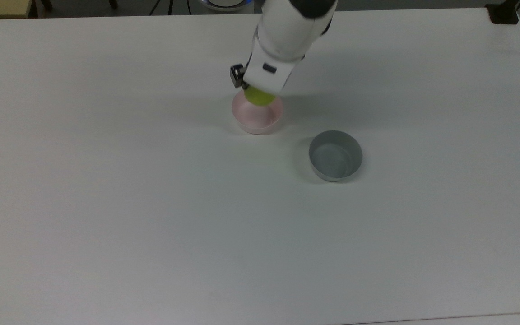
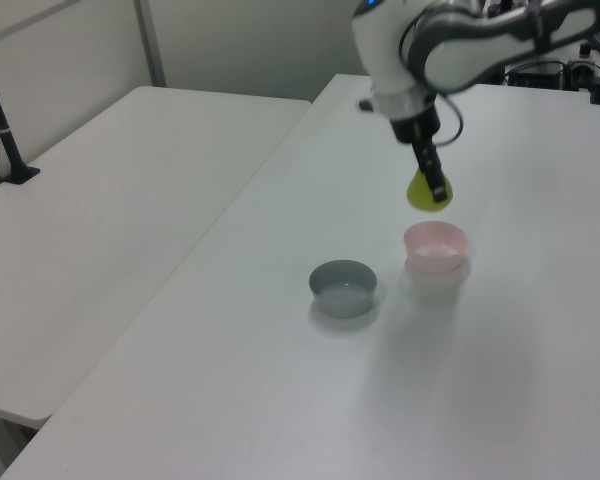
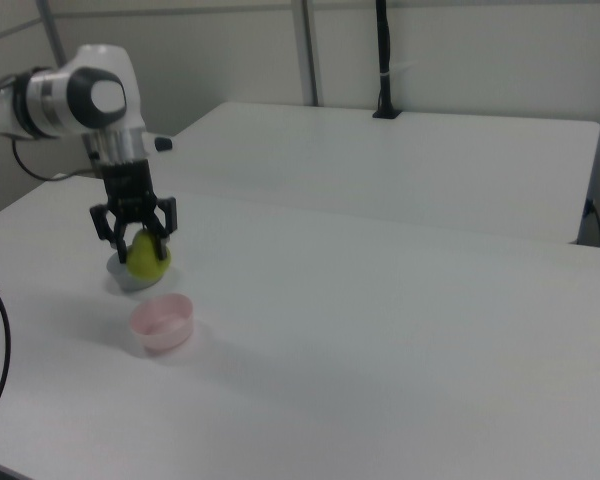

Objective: Pick up a pear from the bowl
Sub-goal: 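Carry the pear sideways away from the pink bowl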

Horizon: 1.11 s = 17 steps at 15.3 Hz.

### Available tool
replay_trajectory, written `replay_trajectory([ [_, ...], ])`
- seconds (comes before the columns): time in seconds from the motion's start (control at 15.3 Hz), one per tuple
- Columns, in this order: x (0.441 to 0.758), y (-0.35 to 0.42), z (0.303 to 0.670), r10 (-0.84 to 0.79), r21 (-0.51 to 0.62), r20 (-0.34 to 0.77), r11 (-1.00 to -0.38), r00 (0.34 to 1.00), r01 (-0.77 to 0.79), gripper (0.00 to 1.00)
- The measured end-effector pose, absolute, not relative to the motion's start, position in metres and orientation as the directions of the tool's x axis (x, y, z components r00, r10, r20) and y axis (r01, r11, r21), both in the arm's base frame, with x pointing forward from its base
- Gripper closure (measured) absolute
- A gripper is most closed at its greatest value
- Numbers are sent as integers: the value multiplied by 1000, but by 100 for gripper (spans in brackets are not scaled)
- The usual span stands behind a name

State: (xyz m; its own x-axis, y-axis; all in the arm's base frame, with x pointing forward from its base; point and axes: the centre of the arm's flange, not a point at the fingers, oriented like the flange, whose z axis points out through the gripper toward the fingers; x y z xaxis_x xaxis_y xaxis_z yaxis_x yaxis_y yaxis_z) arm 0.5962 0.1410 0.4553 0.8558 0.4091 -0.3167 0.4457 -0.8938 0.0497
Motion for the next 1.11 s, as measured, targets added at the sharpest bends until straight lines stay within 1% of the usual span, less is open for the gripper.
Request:
replay_trajectory([
  [0.13, 587, 134, 483, 422, 39, -299, -891, 856, 453, 31],
  [0.26, 583, 124, 497, 423, 32, -297, -892, 856, 451, 31],
  [0.46, 586, 93, 503, 386, 31, -289, -911, 876, 411, 31],
  [0.65, 592, 38, 503, 316, 28, -290, -941, 903, 339, 31],
  [0.92, 594, -43, 513, 253, 17, -271, -963, 929, 268, 31],
  [1.11, 595, -62, 513, 229, 20, -262, -970, 937, 243, 31],
])
